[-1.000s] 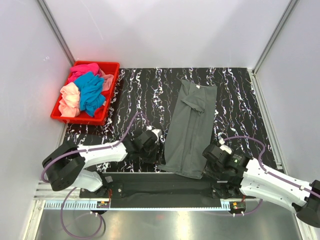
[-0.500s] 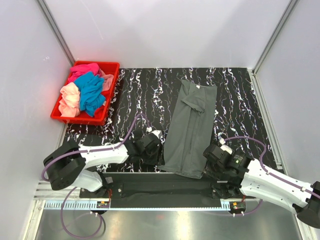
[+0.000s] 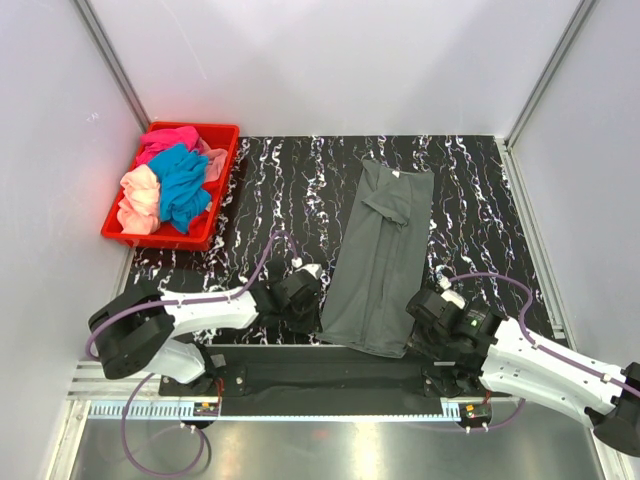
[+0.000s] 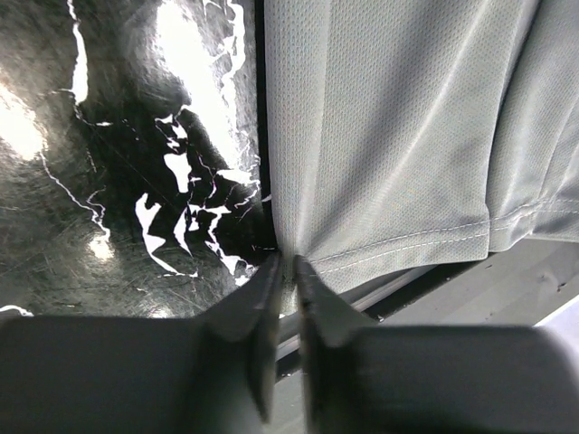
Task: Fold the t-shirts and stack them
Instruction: Fold the tshirt
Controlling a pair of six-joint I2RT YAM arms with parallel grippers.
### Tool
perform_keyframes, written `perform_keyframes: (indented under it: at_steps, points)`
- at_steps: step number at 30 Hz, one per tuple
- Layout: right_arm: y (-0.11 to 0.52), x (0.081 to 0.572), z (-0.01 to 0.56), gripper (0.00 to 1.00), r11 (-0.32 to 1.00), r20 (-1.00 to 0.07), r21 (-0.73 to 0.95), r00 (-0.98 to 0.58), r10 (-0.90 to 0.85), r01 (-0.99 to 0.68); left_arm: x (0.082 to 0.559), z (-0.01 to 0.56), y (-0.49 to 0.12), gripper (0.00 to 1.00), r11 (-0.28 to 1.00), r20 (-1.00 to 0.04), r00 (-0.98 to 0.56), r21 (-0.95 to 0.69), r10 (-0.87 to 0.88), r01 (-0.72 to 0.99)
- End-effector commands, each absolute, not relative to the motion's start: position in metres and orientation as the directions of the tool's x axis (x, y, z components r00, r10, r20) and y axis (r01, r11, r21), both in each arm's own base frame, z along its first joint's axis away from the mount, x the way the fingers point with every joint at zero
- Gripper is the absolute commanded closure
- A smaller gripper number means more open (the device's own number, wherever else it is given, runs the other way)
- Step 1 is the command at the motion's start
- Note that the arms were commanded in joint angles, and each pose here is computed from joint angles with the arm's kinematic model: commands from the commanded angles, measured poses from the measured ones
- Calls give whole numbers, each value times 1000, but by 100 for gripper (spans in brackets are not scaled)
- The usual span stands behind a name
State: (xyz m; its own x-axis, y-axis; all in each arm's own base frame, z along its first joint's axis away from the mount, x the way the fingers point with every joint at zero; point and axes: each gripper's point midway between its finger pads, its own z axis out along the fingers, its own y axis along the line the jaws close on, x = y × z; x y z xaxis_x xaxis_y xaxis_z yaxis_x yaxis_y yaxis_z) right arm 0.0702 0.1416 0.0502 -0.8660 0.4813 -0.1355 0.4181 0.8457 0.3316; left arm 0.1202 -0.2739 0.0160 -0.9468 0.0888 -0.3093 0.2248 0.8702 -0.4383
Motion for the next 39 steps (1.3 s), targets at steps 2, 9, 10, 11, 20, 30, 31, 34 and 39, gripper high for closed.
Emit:
perform_keyframes:
  at_steps: [2,9,10,11,20,30,31,34,39]
  points:
    - [140,78,61,100,836,-172,342,-846,505,429,106,4,-266,100,880,-254,-959,-418,122,223]
    - [135,106,88,100,835,-301,325,-788,537,444,133,70,-311,100,797,-308,-947,-549,89,253]
    - [136,108,89,100,842,-308,316,-792,527,437,135,73,-315,100,787,-303,-949,-562,90,255]
    - [139,110,88,100,846,-312,312,-794,521,433,137,75,-318,100,783,-305,-947,-563,100,264]
    - [135,148,77,100,882,-363,231,-804,470,411,193,77,-326,100,776,-306,-949,-578,82,253]
    - [101,236,105,100,912,-502,149,-766,403,382,300,118,-349,100,733,-387,-920,-609,57,301]
    - [100,245,106,100,922,-520,141,-765,379,361,307,120,-352,100,728,-395,-916,-610,65,315]
    - [95,271,108,100,929,-542,131,-760,360,347,333,119,-361,100,708,-397,-915,-627,68,324]
    - [87,304,102,100,930,-549,102,-760,349,353,366,119,-364,100,687,-429,-902,-644,39,336]
